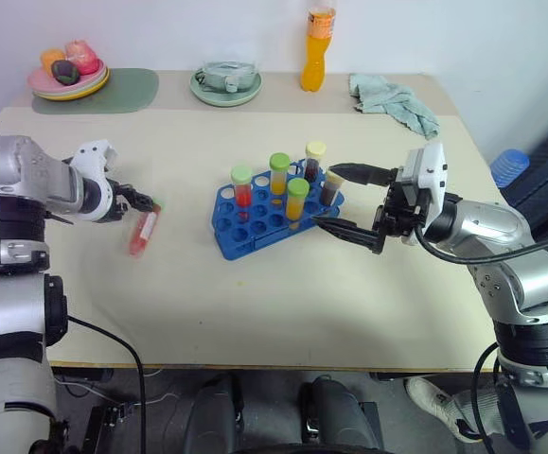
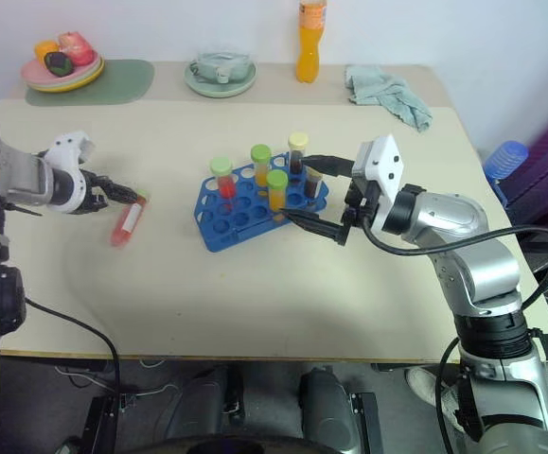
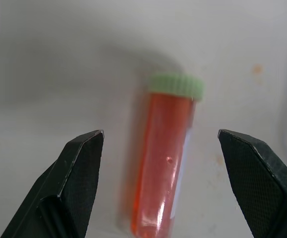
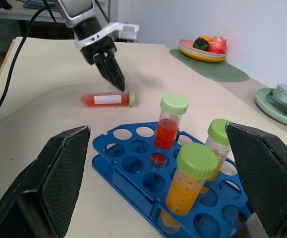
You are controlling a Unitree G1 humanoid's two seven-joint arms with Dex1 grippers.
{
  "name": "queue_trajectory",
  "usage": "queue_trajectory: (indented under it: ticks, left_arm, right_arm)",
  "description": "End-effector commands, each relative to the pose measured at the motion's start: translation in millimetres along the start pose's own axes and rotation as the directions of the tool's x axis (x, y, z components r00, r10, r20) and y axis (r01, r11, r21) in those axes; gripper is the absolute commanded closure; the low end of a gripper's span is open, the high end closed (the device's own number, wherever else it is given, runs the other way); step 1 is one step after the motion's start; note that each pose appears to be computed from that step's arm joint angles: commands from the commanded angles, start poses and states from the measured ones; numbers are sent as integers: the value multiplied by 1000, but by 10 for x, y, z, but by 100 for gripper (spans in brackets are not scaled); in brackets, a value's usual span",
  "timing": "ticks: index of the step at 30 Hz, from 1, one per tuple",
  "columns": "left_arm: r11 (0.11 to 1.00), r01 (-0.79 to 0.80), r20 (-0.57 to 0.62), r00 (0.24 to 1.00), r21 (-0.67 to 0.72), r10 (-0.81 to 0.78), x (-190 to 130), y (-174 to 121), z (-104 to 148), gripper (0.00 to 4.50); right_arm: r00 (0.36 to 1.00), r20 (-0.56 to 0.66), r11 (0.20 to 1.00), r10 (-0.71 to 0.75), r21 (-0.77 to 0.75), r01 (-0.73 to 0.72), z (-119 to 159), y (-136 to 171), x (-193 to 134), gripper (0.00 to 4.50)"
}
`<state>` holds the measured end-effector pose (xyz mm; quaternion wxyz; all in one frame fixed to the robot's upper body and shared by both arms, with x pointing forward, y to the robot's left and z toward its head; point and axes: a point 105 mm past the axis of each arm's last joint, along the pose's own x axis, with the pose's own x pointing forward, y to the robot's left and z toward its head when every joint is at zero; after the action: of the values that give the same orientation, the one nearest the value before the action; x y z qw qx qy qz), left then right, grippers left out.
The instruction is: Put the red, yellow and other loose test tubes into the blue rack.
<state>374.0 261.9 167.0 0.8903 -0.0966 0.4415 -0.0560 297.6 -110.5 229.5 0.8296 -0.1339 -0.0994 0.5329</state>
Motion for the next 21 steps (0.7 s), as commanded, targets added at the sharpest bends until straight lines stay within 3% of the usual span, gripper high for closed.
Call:
queue_trajectory:
  ticks: [1, 6, 9, 13, 21]
  left_arm:
    - [1000, -11, 4, 1000, 13, 11, -54, -17, 88, 73]
    - [998, -65, -38, 997, -1, 65, 38, 53, 57, 73]
    - [997, -72, -49, 996, 9, 72, 81, 55, 42, 161]
    - [996, -88, -53, 995, 15, 88, 107, 90, 39, 357]
    - [998, -48, -29, 998, 35, 49, 101, 134, -26, 372]
  right_arm:
    - [999, 30, 999, -12, -46, 13, 143, 5, -38, 4]
    - [999, 27, 999, -18, -42, 19, 138, 23, -54, 4]
    - [1000, 24, 999, -15, -39, 16, 132, 44, -75, 0]
    - [1000, 21, 999, -1, -43, 2, 132, 74, -94, 0]
    - [1000, 21, 998, 15, -53, -14, 116, 108, -99, 0]
